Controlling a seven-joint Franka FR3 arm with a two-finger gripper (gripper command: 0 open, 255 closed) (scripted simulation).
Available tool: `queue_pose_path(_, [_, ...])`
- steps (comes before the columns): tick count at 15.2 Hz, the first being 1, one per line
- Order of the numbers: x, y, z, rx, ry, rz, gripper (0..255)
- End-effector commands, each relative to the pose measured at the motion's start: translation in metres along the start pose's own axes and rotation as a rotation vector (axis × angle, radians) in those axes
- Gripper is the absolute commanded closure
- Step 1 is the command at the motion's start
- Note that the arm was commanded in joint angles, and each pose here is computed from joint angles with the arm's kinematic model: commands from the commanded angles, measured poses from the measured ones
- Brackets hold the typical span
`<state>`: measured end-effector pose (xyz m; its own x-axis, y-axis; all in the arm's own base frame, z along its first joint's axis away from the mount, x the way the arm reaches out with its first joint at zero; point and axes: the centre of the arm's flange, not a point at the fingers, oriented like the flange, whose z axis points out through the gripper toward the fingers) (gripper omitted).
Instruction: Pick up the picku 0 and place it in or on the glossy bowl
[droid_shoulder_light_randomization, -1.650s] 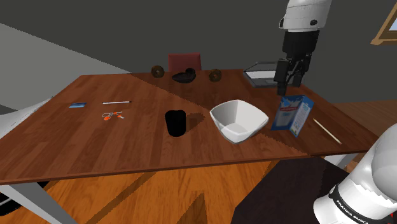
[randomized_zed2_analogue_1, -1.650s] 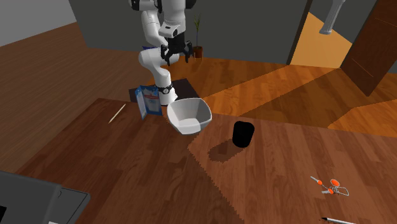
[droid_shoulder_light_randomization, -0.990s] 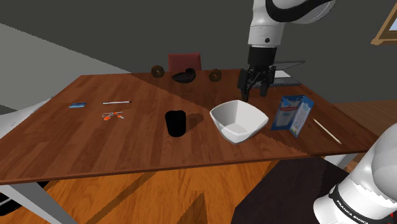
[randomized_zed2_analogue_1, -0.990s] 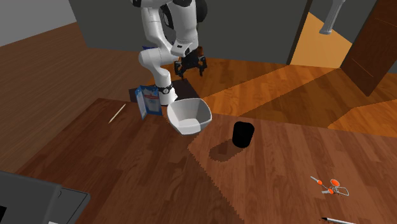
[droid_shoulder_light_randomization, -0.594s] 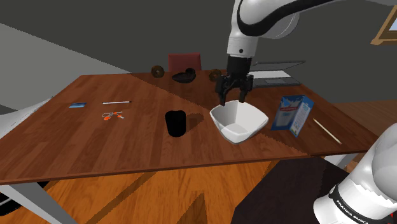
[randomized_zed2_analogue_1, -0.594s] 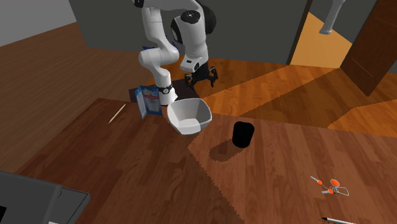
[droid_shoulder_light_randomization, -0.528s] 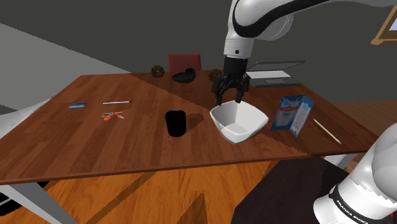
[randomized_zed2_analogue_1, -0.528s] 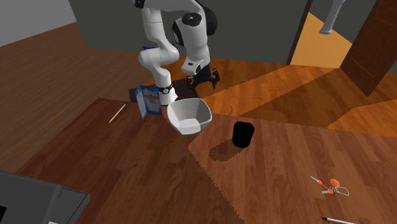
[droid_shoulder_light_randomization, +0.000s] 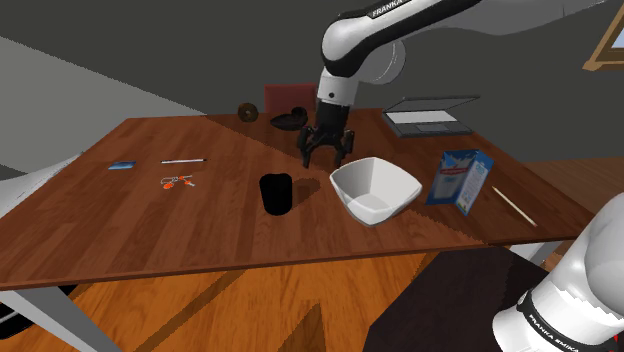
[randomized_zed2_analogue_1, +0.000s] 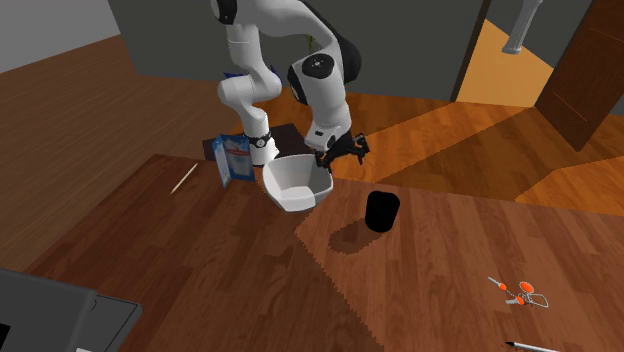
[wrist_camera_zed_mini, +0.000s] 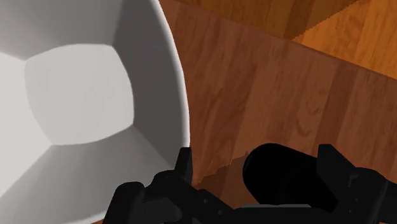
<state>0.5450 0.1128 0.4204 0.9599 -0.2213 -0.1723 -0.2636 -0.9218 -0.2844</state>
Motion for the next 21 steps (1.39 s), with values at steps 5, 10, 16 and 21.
queue_pose_path(5, [0.065, -0.023, 0.032, 0.08, -0.001, 0.057, 0])
queue_pose_path(10, [0.081, -0.03, 0.055, 0.099, -0.001, 0.071, 0])
queue_pose_path(16, [0.081, -0.032, 0.079, 0.099, -0.001, 0.071, 0])
queue_pose_path(21, [0.081, -0.032, 0.079, 0.099, -0.001, 0.071, 0])
